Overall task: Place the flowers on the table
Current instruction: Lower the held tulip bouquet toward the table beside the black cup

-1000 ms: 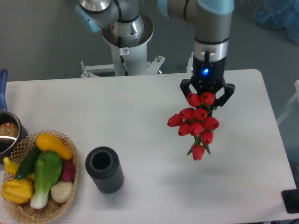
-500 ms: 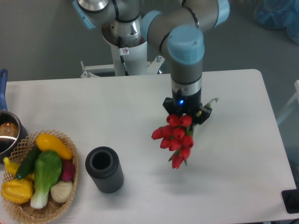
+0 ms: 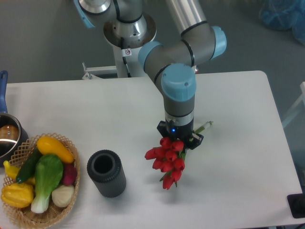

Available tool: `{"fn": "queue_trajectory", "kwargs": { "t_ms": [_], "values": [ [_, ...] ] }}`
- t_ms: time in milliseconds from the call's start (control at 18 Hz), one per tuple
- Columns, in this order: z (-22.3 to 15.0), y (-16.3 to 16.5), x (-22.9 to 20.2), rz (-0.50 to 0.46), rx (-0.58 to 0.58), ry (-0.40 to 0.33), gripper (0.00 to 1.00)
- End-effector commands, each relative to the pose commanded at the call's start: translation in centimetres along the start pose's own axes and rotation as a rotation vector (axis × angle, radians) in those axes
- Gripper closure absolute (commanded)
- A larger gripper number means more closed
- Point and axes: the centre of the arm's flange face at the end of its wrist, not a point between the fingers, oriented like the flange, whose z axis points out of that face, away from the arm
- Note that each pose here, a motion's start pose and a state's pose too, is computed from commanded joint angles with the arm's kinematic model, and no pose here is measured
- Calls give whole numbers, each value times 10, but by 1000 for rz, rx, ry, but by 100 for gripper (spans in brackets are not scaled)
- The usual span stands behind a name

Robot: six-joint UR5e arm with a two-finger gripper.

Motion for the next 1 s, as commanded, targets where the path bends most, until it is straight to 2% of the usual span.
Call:
{"fn": "queue_trajectory", "kwargs": {
  "t_ms": [222,389,778,833,944,1000],
  "values": [
    [12,-5,3,8,-6,11,60],
    [23,-8,6,13,-14,23,55],
    [37,-18,14,27,-18,32,55],
    [33,-17,14,31,-14,27,52],
    [18,-20,7,30,5,1,28],
    [6,-24,-1,28,21,-21,20]
  ]
}}
